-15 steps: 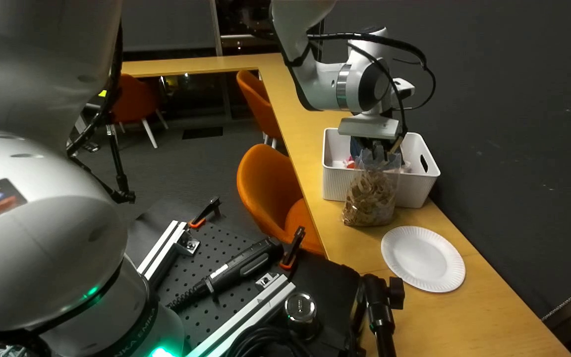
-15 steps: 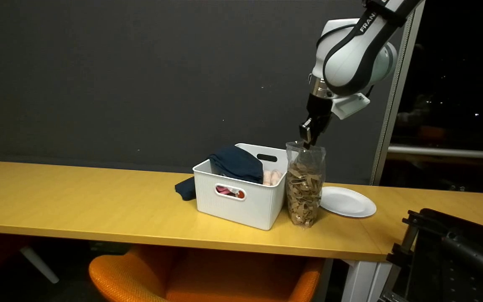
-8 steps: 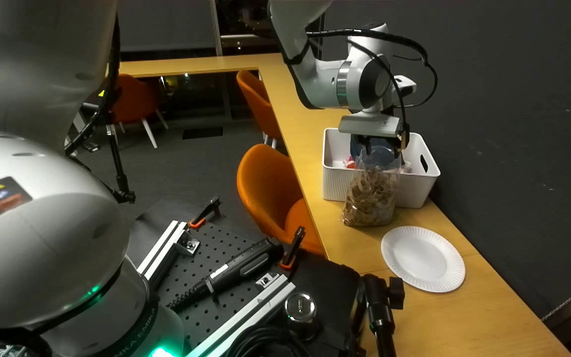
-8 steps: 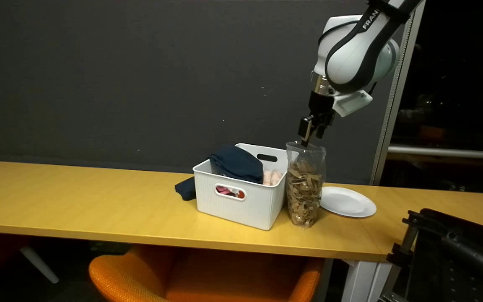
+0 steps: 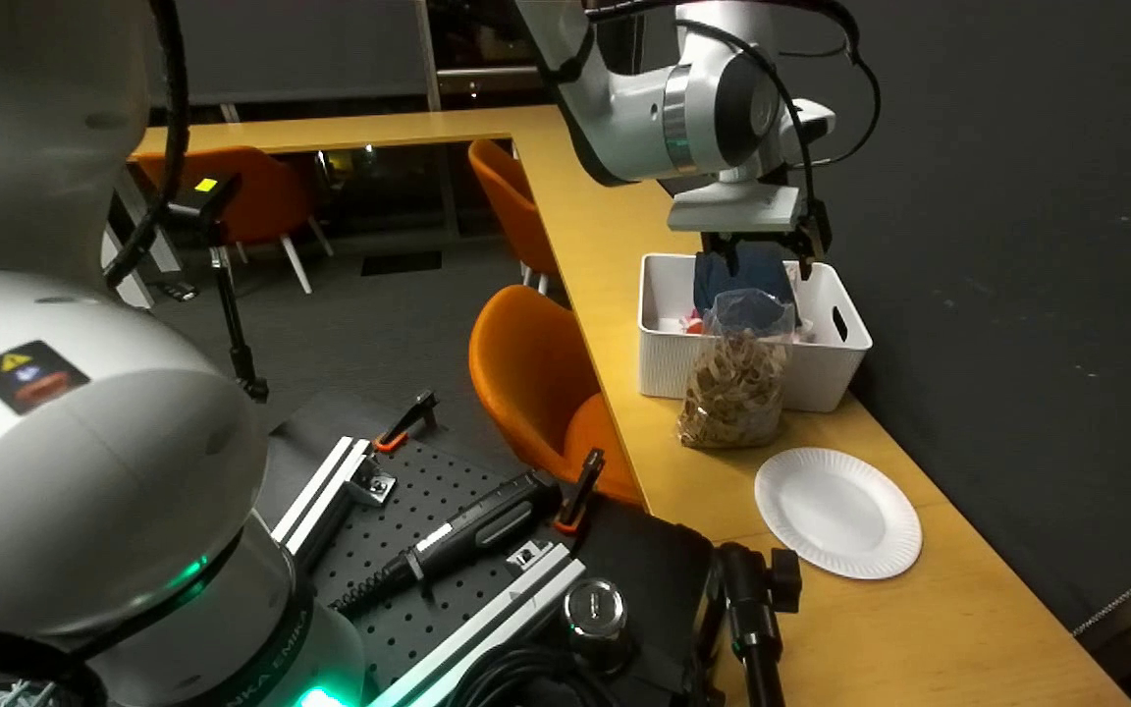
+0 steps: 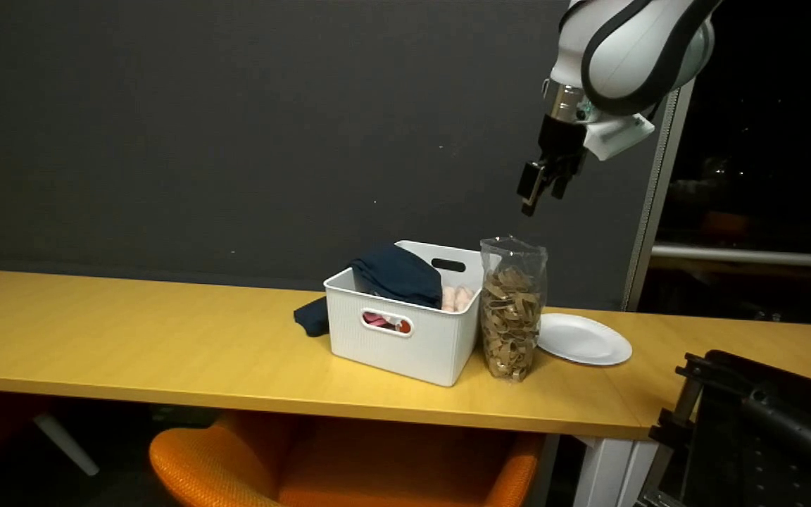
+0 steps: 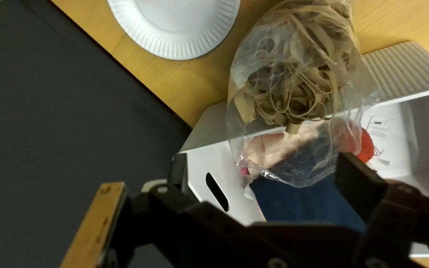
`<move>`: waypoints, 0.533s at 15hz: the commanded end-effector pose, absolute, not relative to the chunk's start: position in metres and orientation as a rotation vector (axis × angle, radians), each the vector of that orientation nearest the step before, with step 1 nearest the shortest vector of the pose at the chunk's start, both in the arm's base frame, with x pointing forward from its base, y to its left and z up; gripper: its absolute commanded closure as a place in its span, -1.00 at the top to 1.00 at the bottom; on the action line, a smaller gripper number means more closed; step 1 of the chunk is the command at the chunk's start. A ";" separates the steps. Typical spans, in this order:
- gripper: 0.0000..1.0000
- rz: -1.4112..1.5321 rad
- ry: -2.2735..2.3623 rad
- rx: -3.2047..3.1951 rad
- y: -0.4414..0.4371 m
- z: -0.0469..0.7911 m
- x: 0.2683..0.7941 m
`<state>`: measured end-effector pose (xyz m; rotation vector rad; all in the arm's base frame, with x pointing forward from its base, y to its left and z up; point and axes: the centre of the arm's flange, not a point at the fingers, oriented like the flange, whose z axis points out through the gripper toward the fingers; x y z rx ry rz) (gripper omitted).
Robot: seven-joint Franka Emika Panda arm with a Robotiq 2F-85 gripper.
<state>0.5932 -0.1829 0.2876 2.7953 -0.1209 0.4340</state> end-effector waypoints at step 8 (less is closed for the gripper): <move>1.00 0.461 -0.098 2.724 -0.134 0.324 0.538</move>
